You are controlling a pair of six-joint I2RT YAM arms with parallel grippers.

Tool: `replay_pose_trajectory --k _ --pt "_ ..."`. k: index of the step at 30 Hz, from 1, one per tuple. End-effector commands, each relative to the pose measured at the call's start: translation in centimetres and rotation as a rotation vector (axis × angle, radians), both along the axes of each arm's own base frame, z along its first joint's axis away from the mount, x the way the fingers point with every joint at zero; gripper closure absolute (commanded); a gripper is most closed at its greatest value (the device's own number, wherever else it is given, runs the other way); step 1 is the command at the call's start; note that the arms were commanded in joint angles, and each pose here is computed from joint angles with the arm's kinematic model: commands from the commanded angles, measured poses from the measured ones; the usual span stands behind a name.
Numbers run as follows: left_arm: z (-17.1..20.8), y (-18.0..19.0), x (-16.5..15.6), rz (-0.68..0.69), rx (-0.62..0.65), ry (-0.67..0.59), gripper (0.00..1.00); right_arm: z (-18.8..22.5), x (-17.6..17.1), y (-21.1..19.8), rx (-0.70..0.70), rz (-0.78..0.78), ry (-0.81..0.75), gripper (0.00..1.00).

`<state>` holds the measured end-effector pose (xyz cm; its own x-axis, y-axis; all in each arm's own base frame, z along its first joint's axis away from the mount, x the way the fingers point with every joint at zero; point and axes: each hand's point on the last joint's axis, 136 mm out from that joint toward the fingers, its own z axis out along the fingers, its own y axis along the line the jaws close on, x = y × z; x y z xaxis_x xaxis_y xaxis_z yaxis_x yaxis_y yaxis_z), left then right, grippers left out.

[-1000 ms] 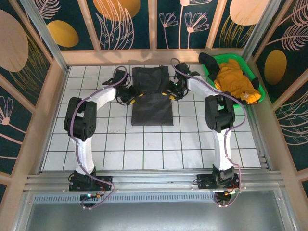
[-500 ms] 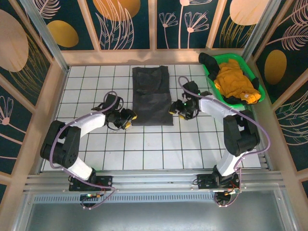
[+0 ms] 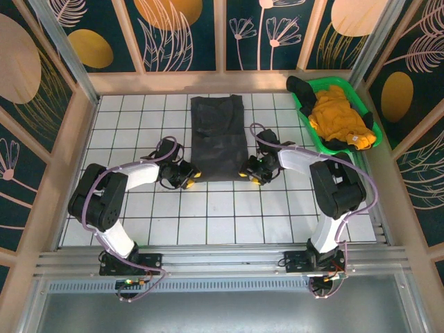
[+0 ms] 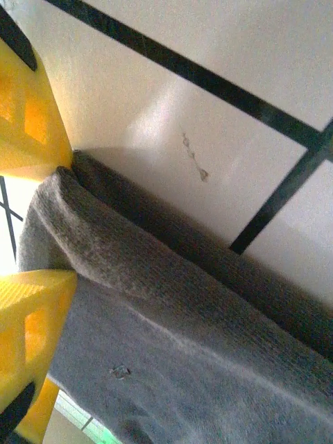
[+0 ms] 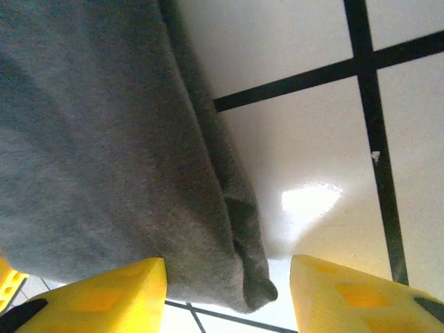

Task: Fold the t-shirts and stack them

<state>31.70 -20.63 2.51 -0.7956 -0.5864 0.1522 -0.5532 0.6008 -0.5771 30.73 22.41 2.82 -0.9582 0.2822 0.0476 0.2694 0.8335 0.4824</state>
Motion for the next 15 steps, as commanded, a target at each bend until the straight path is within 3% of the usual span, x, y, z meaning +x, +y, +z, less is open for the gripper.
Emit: replay_pose_trajectory --k 1,7,12,15 --pt "-0.6 0.8 -0.2 0.006 0.065 0.021 0.61 -0.1 0.0 0.8 0.004 -0.007 0.02 0.5" --pt "0.7 2.3 -1.2 0.063 0.107 0.013 0.56 -0.2 0.0 1.1 0.023 -0.014 0.023 0.53" --pt "0.7 3.0 -2.3 0.106 0.109 0.028 0.52 -0.4 0.2 1.6 0.035 -0.021 0.029 0.64" --pt "0.2 2.4 -2.3 0.109 0.064 0.035 0.53 -0.5 0.5 1.7 0.037 -0.025 0.029 0.76"
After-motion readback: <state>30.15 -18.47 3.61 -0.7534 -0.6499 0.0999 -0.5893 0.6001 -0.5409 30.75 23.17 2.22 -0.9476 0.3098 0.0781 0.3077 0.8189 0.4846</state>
